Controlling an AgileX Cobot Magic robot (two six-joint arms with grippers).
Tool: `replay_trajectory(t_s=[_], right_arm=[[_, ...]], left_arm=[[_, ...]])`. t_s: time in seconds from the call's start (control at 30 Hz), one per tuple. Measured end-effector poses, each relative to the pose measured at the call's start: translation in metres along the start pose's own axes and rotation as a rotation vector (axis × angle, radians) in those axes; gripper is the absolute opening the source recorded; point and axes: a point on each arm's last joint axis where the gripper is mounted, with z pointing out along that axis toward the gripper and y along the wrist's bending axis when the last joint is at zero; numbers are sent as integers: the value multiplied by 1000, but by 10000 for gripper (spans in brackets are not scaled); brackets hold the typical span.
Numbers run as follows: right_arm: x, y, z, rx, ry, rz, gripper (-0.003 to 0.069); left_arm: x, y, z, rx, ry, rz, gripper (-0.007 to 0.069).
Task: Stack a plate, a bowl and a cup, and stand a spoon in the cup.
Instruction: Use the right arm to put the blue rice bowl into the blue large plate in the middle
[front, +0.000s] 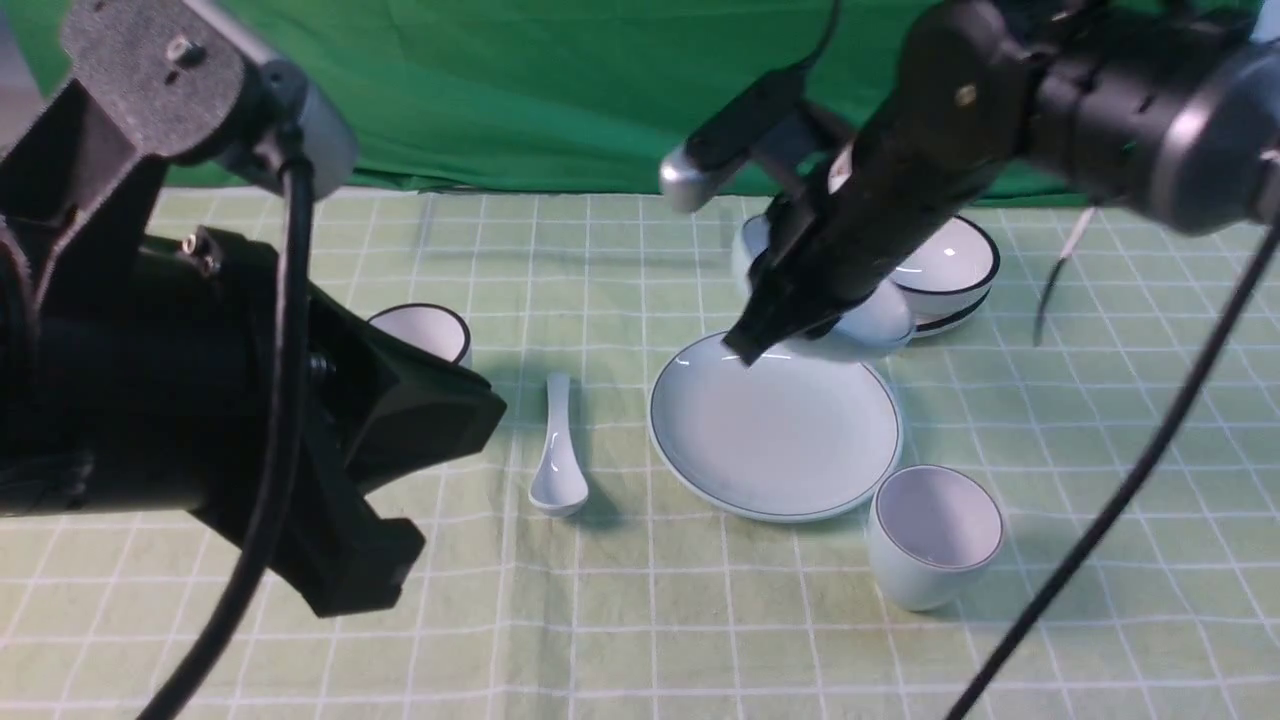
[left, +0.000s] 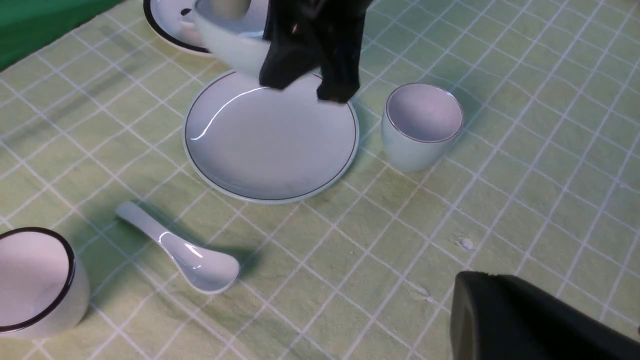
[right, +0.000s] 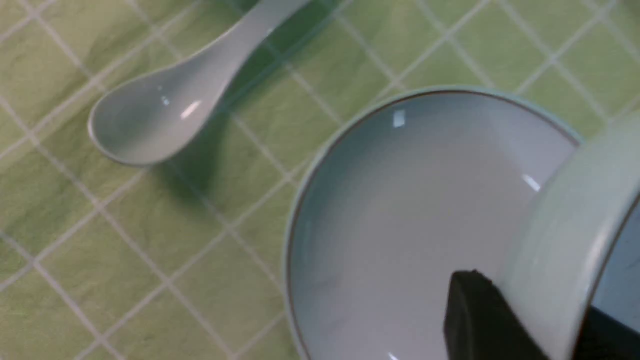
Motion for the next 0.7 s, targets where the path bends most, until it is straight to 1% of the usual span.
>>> replay_trajectory(t_s=[0.1, 0.17, 0.43, 0.53, 0.6, 0.63, 0.7], right_arm=[[3, 16, 38, -20, 95, -29, 92], [6, 21, 53, -21, 135, -30, 92], [5, 19, 62, 33, 139, -46, 96], [6, 19, 62, 34, 147, -44, 119], [9, 20, 63, 25, 181, -19, 198], [10, 21, 63, 22, 193, -6, 264], [11, 22, 61, 18, 207, 10, 357]], left_arm=[[0, 0, 0, -2, 1, 2, 21], [0, 0, 0, -2, 1, 2, 21], [0, 0, 0, -2, 1, 2, 21], [0, 0, 0, -2, 1, 2, 21], [0, 0, 0, -2, 1, 2, 21], [0, 0, 0, -2, 1, 2, 21], [0, 0, 0, -2, 1, 2, 21]])
